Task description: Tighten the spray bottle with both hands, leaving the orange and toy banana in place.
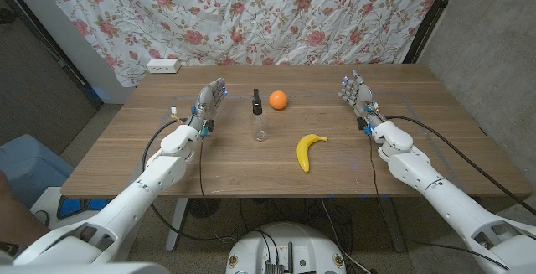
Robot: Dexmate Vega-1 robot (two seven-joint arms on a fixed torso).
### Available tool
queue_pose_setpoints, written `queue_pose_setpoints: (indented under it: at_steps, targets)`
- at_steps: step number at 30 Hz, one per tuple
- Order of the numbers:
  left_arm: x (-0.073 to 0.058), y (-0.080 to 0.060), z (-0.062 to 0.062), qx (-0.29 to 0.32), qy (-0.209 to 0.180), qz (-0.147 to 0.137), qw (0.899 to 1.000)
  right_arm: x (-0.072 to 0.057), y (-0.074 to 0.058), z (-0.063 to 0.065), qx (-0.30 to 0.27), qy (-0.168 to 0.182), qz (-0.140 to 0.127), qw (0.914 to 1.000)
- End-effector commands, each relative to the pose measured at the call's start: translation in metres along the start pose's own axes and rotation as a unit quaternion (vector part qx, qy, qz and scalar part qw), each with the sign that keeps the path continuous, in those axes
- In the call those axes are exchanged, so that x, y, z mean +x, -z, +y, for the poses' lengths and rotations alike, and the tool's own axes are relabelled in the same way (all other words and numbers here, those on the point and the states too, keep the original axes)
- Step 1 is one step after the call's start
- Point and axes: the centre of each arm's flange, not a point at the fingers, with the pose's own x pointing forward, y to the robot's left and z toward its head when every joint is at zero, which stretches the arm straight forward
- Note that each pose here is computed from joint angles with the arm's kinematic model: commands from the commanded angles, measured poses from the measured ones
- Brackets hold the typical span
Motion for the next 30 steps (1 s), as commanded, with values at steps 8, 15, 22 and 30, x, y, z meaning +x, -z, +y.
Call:
queue_pose_setpoints:
  at_steps: [8,15,22,30]
  targets:
    - [-0.001,-0.005,0.003,0.007,0.031,0.021,0.999,-0.004,-0.001,0.006,-0.017,0.017,-0.009,0.9997]
    - [-0.015,-0.010,0.004,0.012,0.032,0.043,0.998,-0.005,0.000,0.006,-0.016,0.018,-0.009,0.9997]
    - [-0.022,-0.016,0.014,0.024,0.058,0.053,0.997,-0.009,0.000,0.002,-0.026,0.019,-0.002,0.9995]
    - [-0.023,-0.013,0.022,0.021,0.086,0.043,0.995,-0.013,0.001,0.002,-0.026,0.030,-0.008,0.9992]
